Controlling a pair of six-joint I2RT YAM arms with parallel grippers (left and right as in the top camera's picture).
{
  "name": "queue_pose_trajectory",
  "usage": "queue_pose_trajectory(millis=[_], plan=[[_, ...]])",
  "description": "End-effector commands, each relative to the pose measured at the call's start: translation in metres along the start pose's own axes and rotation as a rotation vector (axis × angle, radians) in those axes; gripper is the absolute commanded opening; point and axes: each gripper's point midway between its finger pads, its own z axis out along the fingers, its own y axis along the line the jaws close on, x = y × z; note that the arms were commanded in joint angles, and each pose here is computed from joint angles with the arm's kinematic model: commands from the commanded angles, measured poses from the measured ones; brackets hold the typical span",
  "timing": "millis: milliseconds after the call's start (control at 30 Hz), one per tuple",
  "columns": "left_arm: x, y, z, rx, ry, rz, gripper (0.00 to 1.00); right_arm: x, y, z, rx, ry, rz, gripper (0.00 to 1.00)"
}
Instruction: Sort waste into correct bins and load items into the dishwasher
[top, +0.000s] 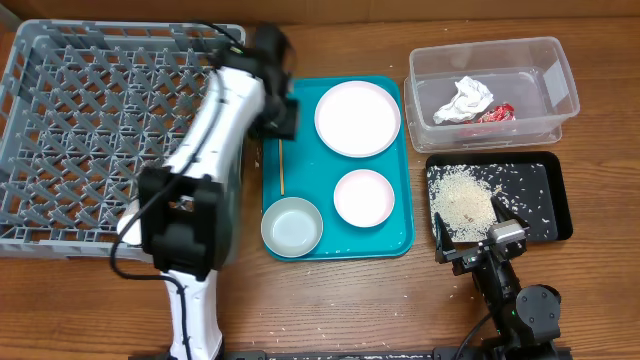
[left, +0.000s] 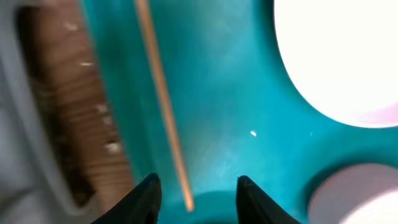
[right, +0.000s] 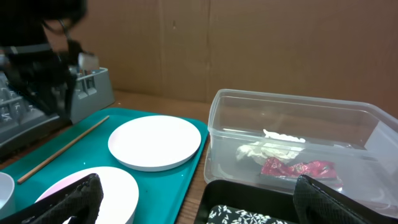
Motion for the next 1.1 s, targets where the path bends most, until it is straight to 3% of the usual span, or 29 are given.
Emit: queue_pose_trajectory(millis=[0, 333, 600, 667, 733, 767, 900, 1067], plan=[[0.017, 0.017, 0.036, -0.128, 0.031, -0.135, 0.40, 0.003, 0.002, 0.000, -0.010, 0.001, 0.004, 1.00], [0.030, 0.026, 0.068, -0.131, 0.046, -0.175, 0.37, 0.003, 0.002, 0.000, -0.010, 0.001, 0.004, 1.00], [0.042, 0.005, 0.086, -0.040, 0.074, -0.066, 0.34, 0.003, 0.002, 0.000, -0.010, 0.001, 0.004, 1.00], [0.048, 0.006, 0.091, -0.042, 0.085, -0.066, 0.27, 0.003, 0.002, 0.000, -0.010, 0.001, 0.004, 1.00], [0.051, 0.006, 0.091, -0.038, 0.096, -0.067, 0.04, 0.003, 0.002, 0.000, -0.010, 0.001, 0.004, 0.99], [0.050, 0.006, 0.089, -0.038, 0.097, -0.068, 0.04, 0.003, 0.002, 0.000, -0.010, 0.001, 0.004, 1.00], [0.030, 0.012, 0.054, -0.040, 0.066, -0.071, 0.04, 0.003, 0.002, 0.000, -0.010, 0.001, 0.004, 0.99], [-0.017, 0.026, -0.034, -0.022, -0.069, -0.016, 0.04, 0.003, 0.002, 0.000, -0.010, 0.001, 0.004, 1.00]])
